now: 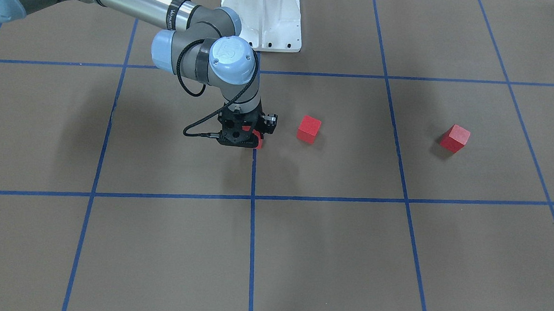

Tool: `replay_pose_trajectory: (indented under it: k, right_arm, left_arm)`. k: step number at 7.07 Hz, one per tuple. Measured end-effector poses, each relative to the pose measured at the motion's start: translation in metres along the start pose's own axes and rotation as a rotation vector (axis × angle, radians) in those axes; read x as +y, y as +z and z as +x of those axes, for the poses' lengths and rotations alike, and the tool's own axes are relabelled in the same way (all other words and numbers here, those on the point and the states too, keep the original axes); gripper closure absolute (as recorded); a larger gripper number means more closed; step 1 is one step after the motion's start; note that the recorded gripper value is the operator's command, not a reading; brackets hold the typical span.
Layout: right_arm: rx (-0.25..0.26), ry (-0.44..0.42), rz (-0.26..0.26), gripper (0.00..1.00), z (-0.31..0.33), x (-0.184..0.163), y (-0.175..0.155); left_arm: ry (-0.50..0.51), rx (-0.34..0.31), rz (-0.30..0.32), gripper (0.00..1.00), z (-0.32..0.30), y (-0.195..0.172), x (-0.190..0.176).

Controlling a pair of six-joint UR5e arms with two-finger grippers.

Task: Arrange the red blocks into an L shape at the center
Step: 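Carry the red cube with the right gripper to the table center, then lower the cube at center and open the right gripper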

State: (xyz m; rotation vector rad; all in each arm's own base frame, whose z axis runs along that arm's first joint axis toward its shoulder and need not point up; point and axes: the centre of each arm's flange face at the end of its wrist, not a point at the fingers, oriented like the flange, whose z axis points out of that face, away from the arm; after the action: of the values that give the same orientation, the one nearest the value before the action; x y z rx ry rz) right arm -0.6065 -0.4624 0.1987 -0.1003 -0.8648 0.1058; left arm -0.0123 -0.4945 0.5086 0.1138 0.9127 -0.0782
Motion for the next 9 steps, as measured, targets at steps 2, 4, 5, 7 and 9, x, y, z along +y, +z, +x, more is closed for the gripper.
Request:
replay_pose_trajectory:
  k: [2,4,5,7,9]
  right_arm:
    - [0.005,-0.021,0.016,1.0,-0.0035,0.0038,0.0021]
    - [0.006,-0.042,0.022,1.0,-0.0048,0.0046,0.0022]
    - [0.008,-0.046,0.024,1.0,-0.0047,0.005,0.003]
    - [0.009,-0.051,0.027,1.0,-0.0052,0.0061,0.0037]
    - [0.008,-0.052,0.027,1.0,-0.0061,0.0066,0.0034]
  left_arm:
    - [0.002,0.002,0.0,0.0,0.0006,-0.0003,-0.0002]
    - [0.002,0.002,0.001,0.0,0.0007,-0.0006,-0.0004]
    - [0.001,0.002,0.001,0.0,0.0007,-0.0007,-0.0004]
    - [0.0,0.002,0.001,0.0,0.0007,-0.0011,-0.0004]
    - [0.001,0.002,0.002,0.0,0.0009,-0.0013,-0.0004]
